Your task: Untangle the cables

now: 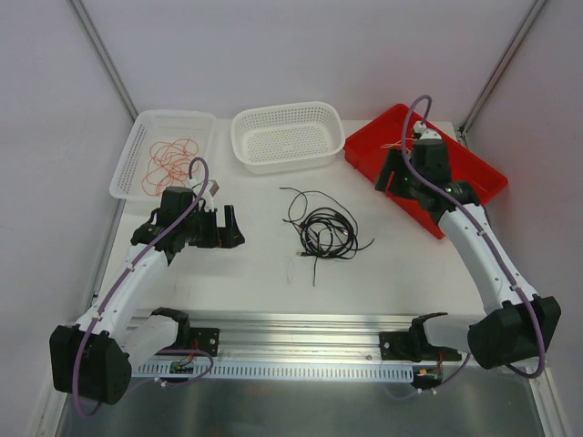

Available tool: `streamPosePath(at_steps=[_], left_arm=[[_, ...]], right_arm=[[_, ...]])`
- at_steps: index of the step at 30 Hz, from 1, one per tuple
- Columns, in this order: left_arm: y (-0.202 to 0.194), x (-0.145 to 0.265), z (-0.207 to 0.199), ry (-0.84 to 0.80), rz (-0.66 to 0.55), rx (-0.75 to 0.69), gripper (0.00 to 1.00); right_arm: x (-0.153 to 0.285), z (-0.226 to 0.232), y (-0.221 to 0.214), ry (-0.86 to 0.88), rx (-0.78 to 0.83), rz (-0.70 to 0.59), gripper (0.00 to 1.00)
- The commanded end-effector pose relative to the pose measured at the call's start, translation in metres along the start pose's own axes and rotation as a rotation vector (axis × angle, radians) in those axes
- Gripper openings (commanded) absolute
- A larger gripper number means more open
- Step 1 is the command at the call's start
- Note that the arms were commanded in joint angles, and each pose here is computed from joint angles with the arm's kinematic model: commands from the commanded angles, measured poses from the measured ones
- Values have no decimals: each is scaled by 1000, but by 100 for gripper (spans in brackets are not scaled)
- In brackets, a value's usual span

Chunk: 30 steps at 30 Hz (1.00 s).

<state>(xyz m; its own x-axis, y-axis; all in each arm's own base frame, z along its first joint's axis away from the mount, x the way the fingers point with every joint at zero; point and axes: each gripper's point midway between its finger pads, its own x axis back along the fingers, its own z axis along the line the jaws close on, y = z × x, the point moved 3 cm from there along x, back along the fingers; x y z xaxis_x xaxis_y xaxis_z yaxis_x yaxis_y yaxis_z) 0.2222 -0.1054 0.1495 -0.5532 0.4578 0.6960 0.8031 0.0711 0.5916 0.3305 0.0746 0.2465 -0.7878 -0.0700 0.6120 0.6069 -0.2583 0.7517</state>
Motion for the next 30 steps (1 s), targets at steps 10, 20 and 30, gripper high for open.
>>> streamPosePath(at_steps=[10,20,30], left_arm=[[5,3,0,4,-29,-30,99],[6,3,0,2,-29,-30,99],[5,3,0,3,-24,-29,99]], right_arm=[[13,101,-101,338,315,185,63],[-33,98,-163,425,497,359,58],[-76,96,-191,383,517,430,40]])
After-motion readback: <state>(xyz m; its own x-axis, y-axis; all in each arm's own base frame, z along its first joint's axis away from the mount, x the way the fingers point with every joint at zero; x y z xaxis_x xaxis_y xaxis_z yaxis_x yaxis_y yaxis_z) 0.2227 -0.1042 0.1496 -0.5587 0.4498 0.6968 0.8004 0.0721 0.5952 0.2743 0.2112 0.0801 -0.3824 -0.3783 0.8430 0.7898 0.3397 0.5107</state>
